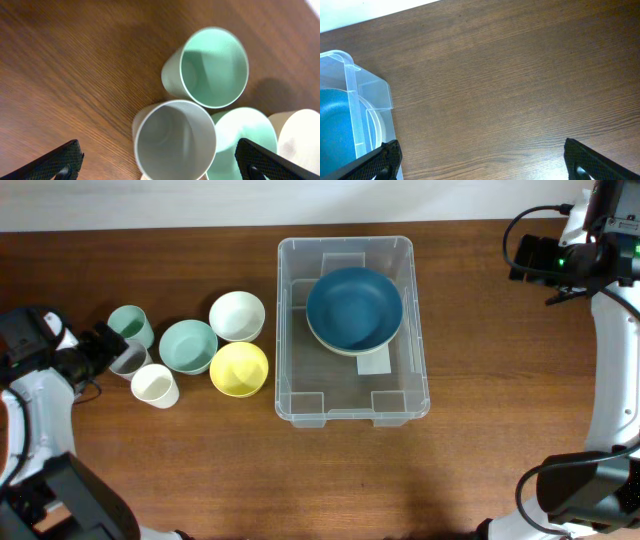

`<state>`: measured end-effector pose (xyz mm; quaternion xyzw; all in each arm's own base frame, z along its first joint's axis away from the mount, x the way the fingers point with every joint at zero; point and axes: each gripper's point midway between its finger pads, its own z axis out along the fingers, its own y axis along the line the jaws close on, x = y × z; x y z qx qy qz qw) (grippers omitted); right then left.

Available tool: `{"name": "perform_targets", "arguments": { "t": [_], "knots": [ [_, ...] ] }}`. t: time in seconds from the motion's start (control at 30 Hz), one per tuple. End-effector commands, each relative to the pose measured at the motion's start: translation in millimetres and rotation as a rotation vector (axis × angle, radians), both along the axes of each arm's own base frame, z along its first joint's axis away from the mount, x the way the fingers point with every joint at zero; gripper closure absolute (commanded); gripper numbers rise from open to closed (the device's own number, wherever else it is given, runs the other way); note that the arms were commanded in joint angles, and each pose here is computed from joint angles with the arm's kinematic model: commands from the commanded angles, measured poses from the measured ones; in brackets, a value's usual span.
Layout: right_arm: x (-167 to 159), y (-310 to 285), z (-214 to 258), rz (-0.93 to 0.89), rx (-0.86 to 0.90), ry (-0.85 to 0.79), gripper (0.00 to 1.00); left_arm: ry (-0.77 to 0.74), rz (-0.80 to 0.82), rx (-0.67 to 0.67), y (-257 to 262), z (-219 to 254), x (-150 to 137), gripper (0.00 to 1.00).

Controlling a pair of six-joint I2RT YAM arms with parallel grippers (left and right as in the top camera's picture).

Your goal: Pack container

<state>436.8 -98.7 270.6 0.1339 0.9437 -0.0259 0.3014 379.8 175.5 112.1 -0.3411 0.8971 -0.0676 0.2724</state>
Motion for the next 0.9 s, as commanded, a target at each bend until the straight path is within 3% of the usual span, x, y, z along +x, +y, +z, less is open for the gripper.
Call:
{"name": "perform_targets", "arguments": {
  "t": [0.0, 0.13, 0.47, 0.8, 0.87],
  "knots": [
    [0, -2, 3, -0.013, -0.002, -0.009, 0.01, 0.006, -0.043, -0.027, -9, -7, 7, 0.01],
    [0, -2, 3, -0.013, -0.002, -0.009, 0.01, 0.031, -0.042, -0.029, -8, -14, 4, 0.05],
    [0, -2, 3, -0.013, -0.002, -0.009, 0.01, 0.185, 0.018, 0.049, 5, -28, -25, 0.05],
    [0, -2, 3, -0.013, -0.002, -0.009, 0.01, 0.218, 0.015, 0.030, 9, -56, -19, 0.11],
    [0, -2, 3, -0.013, -0.002, -0.009, 0.01, 0.218, 0.015, 0.027, 10, -65, -15, 0.18]
  ]
}}
